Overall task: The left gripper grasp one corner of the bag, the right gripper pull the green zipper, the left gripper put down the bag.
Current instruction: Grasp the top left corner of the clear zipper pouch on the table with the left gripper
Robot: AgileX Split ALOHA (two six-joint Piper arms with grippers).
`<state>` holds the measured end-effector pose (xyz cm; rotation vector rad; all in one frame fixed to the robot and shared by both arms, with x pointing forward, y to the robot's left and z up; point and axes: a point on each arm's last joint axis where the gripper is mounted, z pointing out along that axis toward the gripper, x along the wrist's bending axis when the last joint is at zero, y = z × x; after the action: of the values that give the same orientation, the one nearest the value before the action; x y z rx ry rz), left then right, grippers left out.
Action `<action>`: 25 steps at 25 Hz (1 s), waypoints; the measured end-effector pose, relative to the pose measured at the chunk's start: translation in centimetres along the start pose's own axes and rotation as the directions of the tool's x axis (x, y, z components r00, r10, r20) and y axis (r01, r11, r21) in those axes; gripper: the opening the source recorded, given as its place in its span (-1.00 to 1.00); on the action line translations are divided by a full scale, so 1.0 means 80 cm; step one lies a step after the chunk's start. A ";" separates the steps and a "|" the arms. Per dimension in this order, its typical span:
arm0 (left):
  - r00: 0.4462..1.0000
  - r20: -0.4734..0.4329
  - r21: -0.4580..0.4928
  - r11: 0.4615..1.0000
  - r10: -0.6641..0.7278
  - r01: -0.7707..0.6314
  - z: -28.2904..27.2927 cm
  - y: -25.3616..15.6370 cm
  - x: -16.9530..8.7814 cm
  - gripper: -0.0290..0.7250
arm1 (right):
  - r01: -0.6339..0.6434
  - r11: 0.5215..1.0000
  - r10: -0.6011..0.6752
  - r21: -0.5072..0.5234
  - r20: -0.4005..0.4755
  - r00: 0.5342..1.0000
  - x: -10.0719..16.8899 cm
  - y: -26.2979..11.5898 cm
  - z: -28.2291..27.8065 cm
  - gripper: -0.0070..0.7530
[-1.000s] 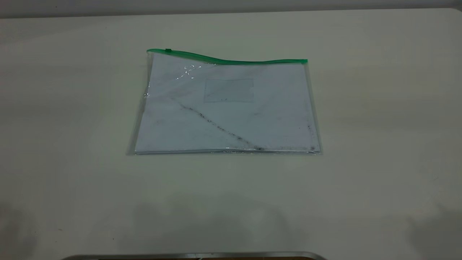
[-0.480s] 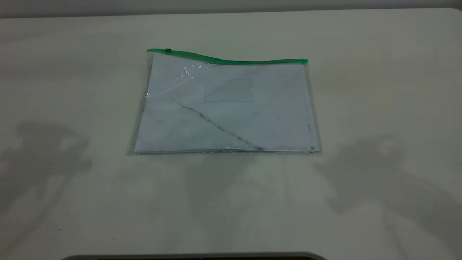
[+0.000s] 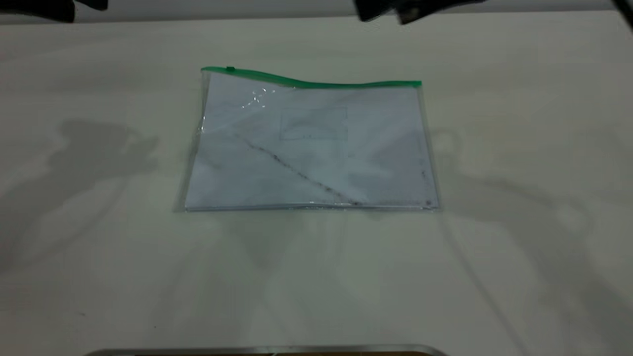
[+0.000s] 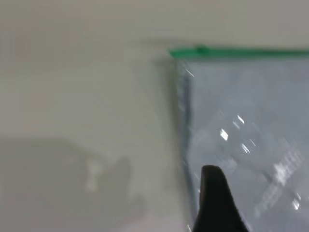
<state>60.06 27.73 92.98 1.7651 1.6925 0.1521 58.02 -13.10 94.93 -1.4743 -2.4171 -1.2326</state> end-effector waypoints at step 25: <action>0.970 0.242 0.201 0.979 -0.024 -0.026 0.210 0.008 0.079 0.46 | -0.006 1.000 0.007 0.009 -0.098 0.995 0.001 0.010 0.018 0.54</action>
<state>70.23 27.14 78.21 1.8463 1.5729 -0.2368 59.09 -11.93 94.41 -1.3839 -2.3499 -1.2597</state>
